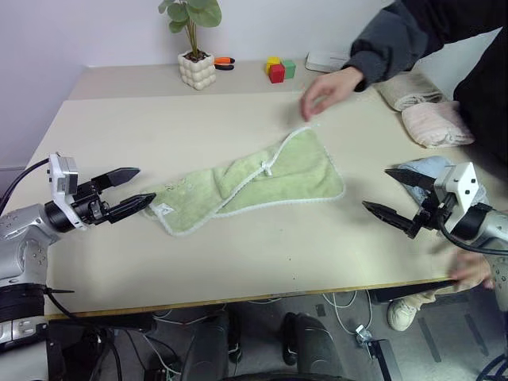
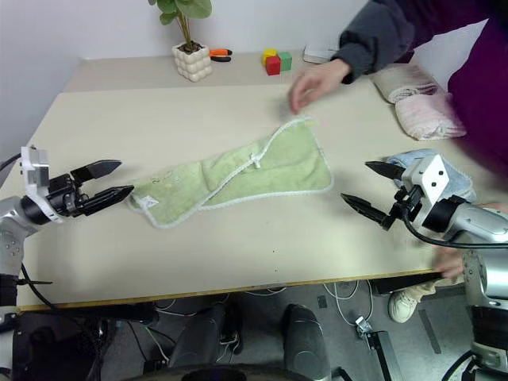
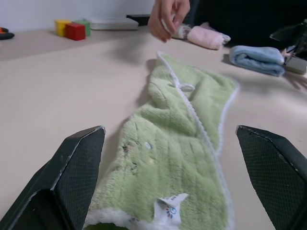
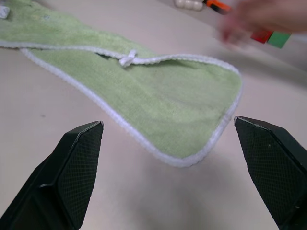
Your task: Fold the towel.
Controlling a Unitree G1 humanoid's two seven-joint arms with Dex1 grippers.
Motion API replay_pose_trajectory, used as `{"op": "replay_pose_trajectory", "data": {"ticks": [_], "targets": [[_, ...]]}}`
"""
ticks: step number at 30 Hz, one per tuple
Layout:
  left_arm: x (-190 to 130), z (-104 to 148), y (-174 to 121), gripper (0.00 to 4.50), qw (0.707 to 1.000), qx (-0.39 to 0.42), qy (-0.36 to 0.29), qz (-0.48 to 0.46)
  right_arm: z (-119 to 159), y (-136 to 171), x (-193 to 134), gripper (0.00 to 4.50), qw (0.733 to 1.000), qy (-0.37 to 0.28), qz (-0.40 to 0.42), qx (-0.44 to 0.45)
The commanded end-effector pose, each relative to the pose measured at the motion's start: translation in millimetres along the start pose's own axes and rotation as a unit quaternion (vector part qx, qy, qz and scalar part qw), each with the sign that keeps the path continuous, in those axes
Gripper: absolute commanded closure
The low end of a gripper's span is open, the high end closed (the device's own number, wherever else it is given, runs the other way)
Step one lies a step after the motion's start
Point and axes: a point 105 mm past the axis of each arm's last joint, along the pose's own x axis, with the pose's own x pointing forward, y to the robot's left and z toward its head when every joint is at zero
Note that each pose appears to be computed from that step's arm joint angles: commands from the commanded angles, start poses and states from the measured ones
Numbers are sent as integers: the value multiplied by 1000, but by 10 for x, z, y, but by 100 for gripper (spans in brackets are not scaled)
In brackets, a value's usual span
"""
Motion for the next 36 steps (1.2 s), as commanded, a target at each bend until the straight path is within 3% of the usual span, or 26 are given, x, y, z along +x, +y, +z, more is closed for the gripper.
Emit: {"op": "replay_pose_trajectory", "data": {"ticks": [1, 7, 12, 17, 25, 36], "targets": [[48, 141, -140, 0, 999, 17, 5, -47, 108, 34, 50, 5, 1000, -21, 2, -16], [251, 134, -432, 0, 988, 14, 43, -144, 134, 113, 176, 5, 999, -42, 0, -12], [401, -80, -474, 0, 973, 119, 105, -167, 202, 162, 342, 5, 997, -77, -6, -16], [279, -87, -341, 0, 975, 134, 107, -144, 253, 367, 618, 5, 994, -104, -1, -12], [477, -211, -421, 0, 967, 150, 112, -171, 384, 528, 794, 5, 986, -164, -10, 5], [573, -448, -211, 0, 954, 199, 155, -159, 460, 721, 968, 5, 980, -199, -23, 11]]}}
